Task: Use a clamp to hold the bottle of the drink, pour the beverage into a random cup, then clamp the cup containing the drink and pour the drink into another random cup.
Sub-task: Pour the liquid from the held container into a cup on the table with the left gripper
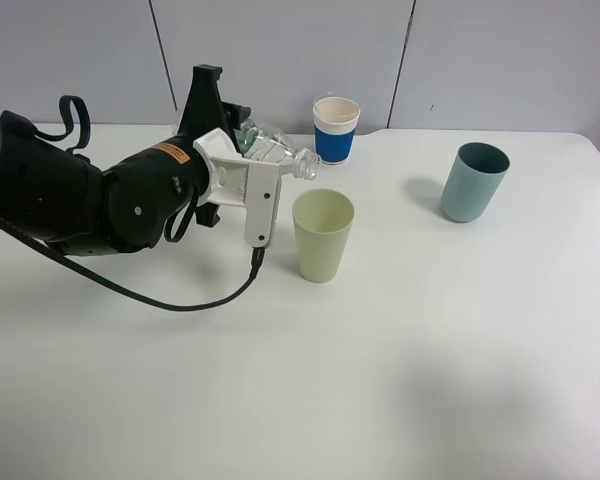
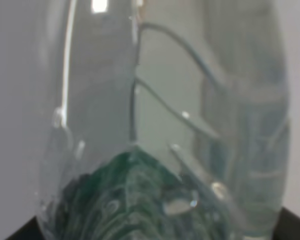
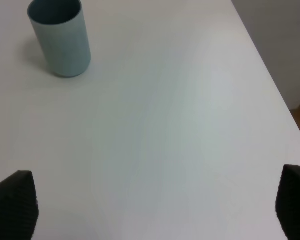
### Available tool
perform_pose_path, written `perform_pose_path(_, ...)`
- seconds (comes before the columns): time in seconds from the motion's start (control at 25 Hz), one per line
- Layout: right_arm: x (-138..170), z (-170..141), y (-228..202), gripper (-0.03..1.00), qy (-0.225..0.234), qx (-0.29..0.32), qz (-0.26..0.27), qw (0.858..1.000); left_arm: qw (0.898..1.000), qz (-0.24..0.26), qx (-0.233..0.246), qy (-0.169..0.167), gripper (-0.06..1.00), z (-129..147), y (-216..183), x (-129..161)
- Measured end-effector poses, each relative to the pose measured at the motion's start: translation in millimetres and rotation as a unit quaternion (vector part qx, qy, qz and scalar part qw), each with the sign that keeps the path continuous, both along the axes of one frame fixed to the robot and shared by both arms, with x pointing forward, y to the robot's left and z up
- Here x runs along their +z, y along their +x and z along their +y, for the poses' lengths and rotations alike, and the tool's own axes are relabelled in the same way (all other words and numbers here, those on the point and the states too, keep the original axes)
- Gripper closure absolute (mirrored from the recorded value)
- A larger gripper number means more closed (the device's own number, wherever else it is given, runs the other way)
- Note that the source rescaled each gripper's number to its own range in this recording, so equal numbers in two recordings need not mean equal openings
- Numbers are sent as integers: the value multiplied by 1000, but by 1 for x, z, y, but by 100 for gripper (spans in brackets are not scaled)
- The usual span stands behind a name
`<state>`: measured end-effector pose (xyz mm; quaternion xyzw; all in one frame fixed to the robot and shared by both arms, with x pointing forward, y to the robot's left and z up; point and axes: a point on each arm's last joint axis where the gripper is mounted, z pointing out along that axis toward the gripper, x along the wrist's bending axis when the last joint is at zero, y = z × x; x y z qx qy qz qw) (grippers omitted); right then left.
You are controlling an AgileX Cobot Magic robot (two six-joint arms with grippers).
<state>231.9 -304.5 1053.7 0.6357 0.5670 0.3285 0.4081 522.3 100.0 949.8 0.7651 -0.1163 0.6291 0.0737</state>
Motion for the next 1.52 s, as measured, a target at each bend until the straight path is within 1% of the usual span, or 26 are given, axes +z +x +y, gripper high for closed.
perform_pose_path(0.24,0,0,0,-3,0,0,0,1000,1000,-12,-1,0,87,0,0,2)
perform_pose_path(0.68,0,0,0,-3,0,0,0,1000,1000,-26,-11,11,87,-2,0,4)
perform_pose_path(1.04,0,0,0,-3,0,0,0,1000,999,-29,-13,22,87,-1,0,4)
perform_pose_path(1.52,0,0,0,-3,0,0,0,1000,999,-28,-10,22,87,-1,0,4)
